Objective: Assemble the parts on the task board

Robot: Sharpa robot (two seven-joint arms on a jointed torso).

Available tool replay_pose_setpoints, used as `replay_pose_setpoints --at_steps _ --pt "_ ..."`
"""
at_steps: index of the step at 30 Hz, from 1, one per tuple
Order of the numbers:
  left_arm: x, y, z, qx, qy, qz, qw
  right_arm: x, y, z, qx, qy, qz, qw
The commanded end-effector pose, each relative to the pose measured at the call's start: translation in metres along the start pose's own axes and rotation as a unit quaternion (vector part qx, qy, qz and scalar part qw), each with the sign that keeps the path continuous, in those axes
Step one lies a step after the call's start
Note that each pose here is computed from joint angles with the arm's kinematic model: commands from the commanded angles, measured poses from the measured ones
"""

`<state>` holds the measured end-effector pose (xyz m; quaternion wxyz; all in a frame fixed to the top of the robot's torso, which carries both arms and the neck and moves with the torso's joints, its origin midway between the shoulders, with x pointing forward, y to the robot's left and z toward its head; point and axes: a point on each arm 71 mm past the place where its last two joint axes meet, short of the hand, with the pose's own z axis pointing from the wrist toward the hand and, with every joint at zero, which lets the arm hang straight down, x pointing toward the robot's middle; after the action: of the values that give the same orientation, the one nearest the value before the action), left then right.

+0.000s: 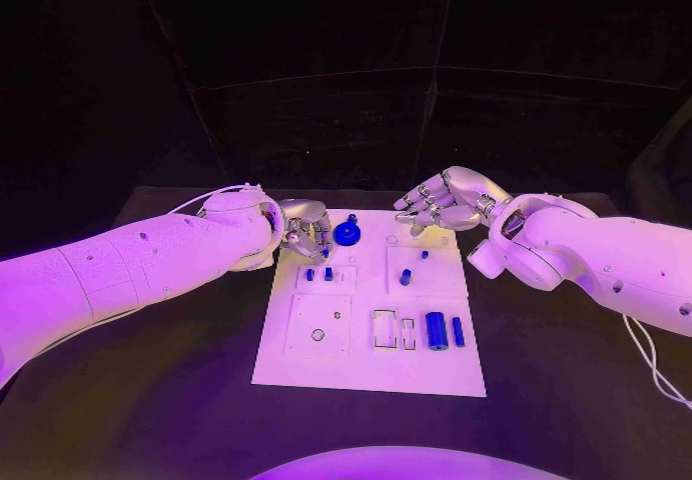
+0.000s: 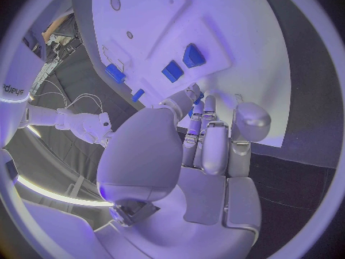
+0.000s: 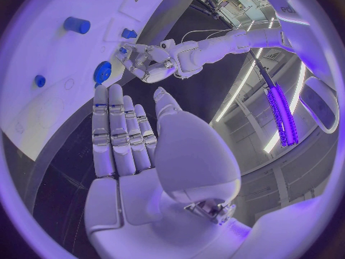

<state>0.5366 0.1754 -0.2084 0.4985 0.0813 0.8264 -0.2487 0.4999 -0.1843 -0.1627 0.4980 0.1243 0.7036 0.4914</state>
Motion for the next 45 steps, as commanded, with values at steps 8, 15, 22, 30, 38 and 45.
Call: replay_pose_setpoints --at_steps 8,15,22,30,38,45 --pt "0.0000 -0.0015 0.0001 0.001 0.004 0.001 1.000 0.000 0.002 0.001 -0.005 0.004 0.000 1.000" --pt "-0.0008 0.0010 -0.0012 -0.002 0.000 0.000 1.000 -0.001 0.000 0.001 -0.003 0.003 0.000 1.000" --pt "-0.0041 0.0052 -0.0057 -0.001 -0.021 -0.003 1.000 -0.008 -0.007 -0.001 0.009 0.001 -0.029 1.000" --pt "-0.0116 0.0133 -0.0187 0.025 -0.066 -0.071 0.995 -0.019 -0.023 -0.007 0.037 0.011 -0.136 0.990" --pt "-0.0277 0.0267 -0.0409 0.104 -0.147 -0.291 0.940 -0.025 -0.033 -0.011 0.064 0.018 -0.302 0.951" --pt "-0.0323 0.0303 -0.0512 0.147 -0.171 -0.522 0.823 -0.016 -0.033 -0.010 0.062 0.019 -0.390 0.919"
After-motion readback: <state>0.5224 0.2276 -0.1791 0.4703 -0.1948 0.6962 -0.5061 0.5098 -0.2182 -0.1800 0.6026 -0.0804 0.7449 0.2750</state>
